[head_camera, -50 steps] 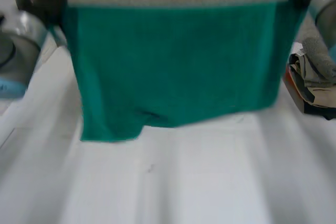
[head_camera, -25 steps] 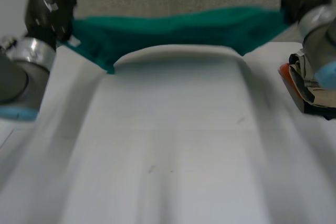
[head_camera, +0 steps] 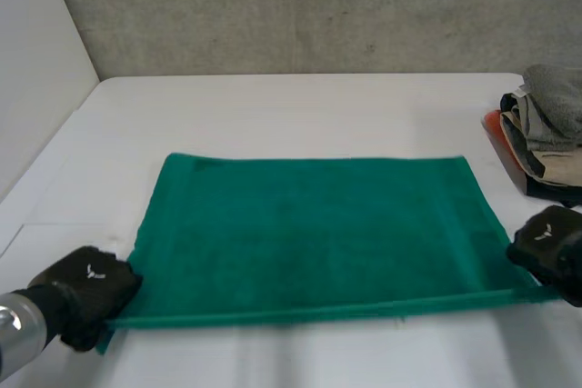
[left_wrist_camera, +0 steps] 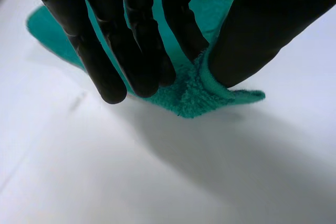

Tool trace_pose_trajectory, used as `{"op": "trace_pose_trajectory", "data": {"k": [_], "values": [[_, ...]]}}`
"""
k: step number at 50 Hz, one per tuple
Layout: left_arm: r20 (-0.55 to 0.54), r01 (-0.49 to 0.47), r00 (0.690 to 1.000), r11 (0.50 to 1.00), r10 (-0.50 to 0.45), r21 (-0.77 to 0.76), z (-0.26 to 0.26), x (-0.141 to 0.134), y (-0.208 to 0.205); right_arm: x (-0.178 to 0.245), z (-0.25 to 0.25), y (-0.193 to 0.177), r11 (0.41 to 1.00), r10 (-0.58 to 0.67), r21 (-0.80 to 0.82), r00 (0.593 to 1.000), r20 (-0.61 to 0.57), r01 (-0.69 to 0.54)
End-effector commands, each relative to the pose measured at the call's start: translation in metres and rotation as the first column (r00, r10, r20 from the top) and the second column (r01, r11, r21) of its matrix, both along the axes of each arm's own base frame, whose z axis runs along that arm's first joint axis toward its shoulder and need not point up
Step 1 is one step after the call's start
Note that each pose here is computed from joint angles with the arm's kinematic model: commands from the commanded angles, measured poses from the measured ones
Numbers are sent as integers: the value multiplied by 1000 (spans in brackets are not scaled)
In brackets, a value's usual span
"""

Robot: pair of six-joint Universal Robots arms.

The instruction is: Fold the laundry.

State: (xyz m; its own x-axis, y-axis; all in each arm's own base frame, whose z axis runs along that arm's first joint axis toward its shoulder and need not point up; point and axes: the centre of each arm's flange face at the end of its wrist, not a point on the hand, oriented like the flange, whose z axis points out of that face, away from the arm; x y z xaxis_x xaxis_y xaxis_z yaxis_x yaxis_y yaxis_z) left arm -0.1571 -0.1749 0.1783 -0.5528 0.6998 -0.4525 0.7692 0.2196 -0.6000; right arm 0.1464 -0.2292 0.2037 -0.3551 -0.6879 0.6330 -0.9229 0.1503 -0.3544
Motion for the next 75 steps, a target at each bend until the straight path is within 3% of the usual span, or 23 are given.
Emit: {"op": "trace_pose_trajectory", "data": {"k": [1,8,14,21,31,34,35,36,38,39,40,42,44,46,49,51,52,55,59,65,67,75], "values": [[35,70,997,983,-65,-169,11,-3,-35,-2,15,-22,990,-52,-126,995,88,63],[-7,179,980,892,-201,-415,8,-56,-92,33,-4,-71,973,-28,-216,970,240,82],[-54,70,992,838,-117,-541,0,-70,-156,53,-19,-117,931,-62,-338,970,235,141],[-52,23,996,811,-66,-585,-17,-93,-201,75,-26,-155,878,-44,-452,966,255,159],[-69,27,994,790,-88,-613,-19,-109,-209,92,-24,-179,837,-1,-525,960,279,154],[-100,-4,991,707,-94,-707,9,-112,-226,97,-6,-191,790,26,-589,950,310,171],[-114,-18,989,668,-100,-744,21,-114,-232,102,16,-201,730,63,-654,934,352,197],[-150,-58,982,580,-111,-812,47,-117,-244,104,34,-206,684,88,-695,920,381,222],[-199,-108,970,489,-139,-866,74,-120,-252,106,64,-213,599,134,-754,894,428,271],[-228,-136,960,445,-160,-885,88,-122,-254,105,97,-217,505,177,-796,862,475,335],[-292,-206,934,358,-205,-911,118,-121,-257,105,113,-217,463,205,-809,844,495,362],[-356,-282,899,285,-255,-916,151,-115,-255,100,162,-208,350,277,-828,796,539,439],[-430,-384,843,199,-323,-902,196,-105,-246,96,189,-198,302,317,-830,772,552,469],[-458,-422,820,177,-342,-889,213,-96,-243,93,211,-187,273,349,-831,755,555,485],[-480,-435,814,206,-328,-877,215,-86,-244,93,210,-184,292,342,-829,758,556,477],[-487,-428,817,242,-308,-871,207,-85,-244,95,199,-182,352,316,-818,765,561,454],[-491,-416,824,285,-284,-863,196,-85,-245,95,194,-183,374,303,-812,769,563,447],[-490,-392,834,353,-253,-849,176,-86,-244,92,167,-185,470,249,-778,782,571,418],[-451,-284,858,506,-245,-814,121,-93,-235,92,132,-184,570,189,-720,790,584,396],[-416,-161,875,661,-247,-733,62,-94,-213,93,81,-175,691,123,-640,818,562,336],[-413,-133,882,722,-225,-678,36,-90,-201,94,56,-167,755,100,-586,832,546,294],[-392,-108,913,857,-115,-503,-14,-68,-154,83,-19,-129,923,-27,-326,878,478,205]]}}
